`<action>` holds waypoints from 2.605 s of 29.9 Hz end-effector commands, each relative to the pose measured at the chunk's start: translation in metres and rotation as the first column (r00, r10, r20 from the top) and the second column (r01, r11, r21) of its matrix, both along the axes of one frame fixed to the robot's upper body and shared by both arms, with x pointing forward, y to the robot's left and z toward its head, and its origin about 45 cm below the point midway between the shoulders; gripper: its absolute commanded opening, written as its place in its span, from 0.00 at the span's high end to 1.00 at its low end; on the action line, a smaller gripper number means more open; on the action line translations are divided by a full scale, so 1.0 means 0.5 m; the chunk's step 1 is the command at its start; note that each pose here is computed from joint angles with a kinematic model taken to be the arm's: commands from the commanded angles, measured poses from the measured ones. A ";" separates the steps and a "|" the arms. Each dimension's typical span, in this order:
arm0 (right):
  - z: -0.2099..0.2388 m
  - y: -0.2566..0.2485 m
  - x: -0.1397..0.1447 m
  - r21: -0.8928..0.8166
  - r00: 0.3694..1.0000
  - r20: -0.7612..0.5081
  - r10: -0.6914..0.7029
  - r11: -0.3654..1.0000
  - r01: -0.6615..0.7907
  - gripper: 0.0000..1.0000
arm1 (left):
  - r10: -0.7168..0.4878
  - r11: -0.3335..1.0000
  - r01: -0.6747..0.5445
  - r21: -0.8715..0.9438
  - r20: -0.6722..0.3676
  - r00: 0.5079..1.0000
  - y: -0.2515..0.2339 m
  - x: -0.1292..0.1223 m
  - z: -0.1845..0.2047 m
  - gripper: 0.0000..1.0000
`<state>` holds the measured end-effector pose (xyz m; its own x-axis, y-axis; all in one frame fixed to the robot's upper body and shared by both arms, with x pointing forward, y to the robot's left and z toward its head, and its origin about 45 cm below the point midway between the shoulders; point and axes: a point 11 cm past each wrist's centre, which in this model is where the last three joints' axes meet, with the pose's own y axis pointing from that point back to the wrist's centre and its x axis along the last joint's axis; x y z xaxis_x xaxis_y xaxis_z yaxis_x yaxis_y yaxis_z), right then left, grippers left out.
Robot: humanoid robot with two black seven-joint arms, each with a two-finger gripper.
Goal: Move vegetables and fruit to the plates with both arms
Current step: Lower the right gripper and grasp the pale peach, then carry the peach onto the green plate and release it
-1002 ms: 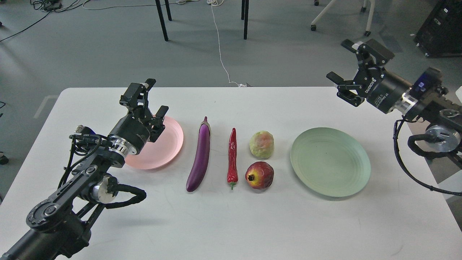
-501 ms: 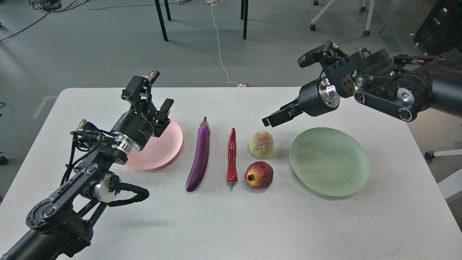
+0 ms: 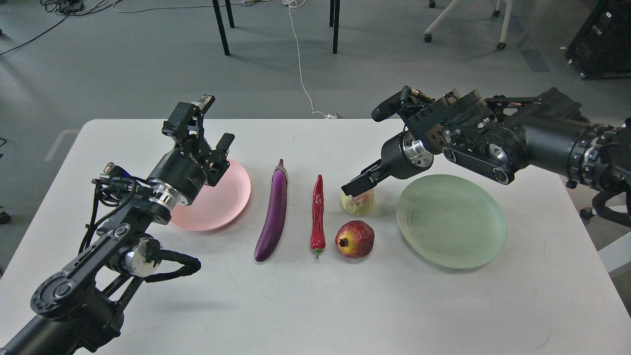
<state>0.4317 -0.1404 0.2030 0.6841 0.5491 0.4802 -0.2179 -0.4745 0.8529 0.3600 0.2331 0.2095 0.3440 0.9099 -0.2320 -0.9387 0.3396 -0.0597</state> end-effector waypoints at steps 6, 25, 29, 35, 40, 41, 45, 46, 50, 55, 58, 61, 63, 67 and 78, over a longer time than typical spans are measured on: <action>-0.018 0.003 0.006 -0.020 0.999 0.037 0.015 1.000 -0.014 0.01 | 0.000 1.000 0.000 0.000 -0.002 1.000 0.000 -0.001 -0.002 0.01; -0.068 0.009 -0.006 0.002 0.998 0.064 0.028 1.000 -0.028 0.08 | 0.000 1.000 0.000 -0.001 0.000 1.000 0.001 -0.001 0.000 0.01; -0.074 0.002 -0.008 -0.017 0.998 0.062 0.033 0.999 -0.032 0.24 | -0.001 1.000 0.001 -0.002 0.001 1.000 0.000 -0.001 0.001 0.01; -0.078 -0.012 -0.008 -0.048 0.997 0.061 0.040 0.998 -0.037 0.53 | -0.003 1.000 0.003 -0.003 0.003 1.000 -0.001 -0.001 0.002 0.01; -0.022 -0.038 0.025 -0.053 0.993 0.114 0.019 0.998 -0.013 0.54 | 0.003 1.000 -0.003 -0.003 0.006 1.000 0.003 0.000 0.005 0.01; 0.001 -0.048 0.034 -0.054 0.991 0.131 0.016 0.999 -0.009 0.54 | 0.003 1.000 -0.003 -0.001 0.006 1.000 0.004 0.001 0.005 0.01; 0.081 -0.101 0.049 -0.049 0.986 0.167 -0.007 0.999 0.016 0.53 | 0.000 1.000 0.000 -0.005 0.006 1.000 0.003 0.000 0.005 0.01; 0.101 -0.123 0.049 -0.049 0.985 0.172 -0.021 0.998 0.030 0.53 | 0.001 1.000 -0.001 -0.004 0.006 1.000 0.004 0.000 0.005 0.01; 0.130 -0.225 0.031 -0.080 0.983 0.170 -0.066 0.993 0.081 0.53 | -0.003 1.000 0.003 -0.004 0.005 1.000 0.000 -0.001 0.004 0.01; 0.118 -0.366 -0.008 -0.175 0.980 0.153 -0.127 0.973 0.153 0.53 | -0.007 1.000 0.007 -0.009 0.004 1.000 -0.004 -0.001 0.003 0.01; 0.083 -0.414 -0.037 -0.195 0.980 0.118 -0.159 0.964 0.180 0.52 | -0.008 1.000 0.008 -0.007 0.004 1.000 -0.005 -0.002 0.003 0.01; 0.048 -0.427 -0.057 -0.189 0.981 0.088 -0.174 0.964 0.188 0.49 | -0.009 1.000 0.009 -0.008 0.004 1.000 -0.006 -0.002 0.003 0.01; 0.028 -0.424 -0.062 -0.177 0.982 0.088 -0.166 0.968 0.180 0.47 | -0.007 1.000 0.007 -0.007 0.004 1.000 -0.004 -0.002 0.003 0.01; 0.001 -0.414 -0.066 -0.158 0.984 0.096 -0.149 0.974 0.162 0.43 | -0.007 1.000 0.007 -0.005 0.006 1.000 -0.003 -0.002 0.004 0.01; 0.006 -0.384 -0.054 -0.119 0.985 0.119 -0.128 0.983 0.143 0.02 | -0.003 1.000 0.003 -0.009 0.009 1.000 -0.002 0.000 0.006 0.01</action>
<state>0.4030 -0.3384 0.2015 0.7098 0.5199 0.4753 -0.3649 -0.3057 0.8794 0.3597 0.2319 0.2124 0.3497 0.9064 -0.2371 -0.9367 0.3431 -0.0700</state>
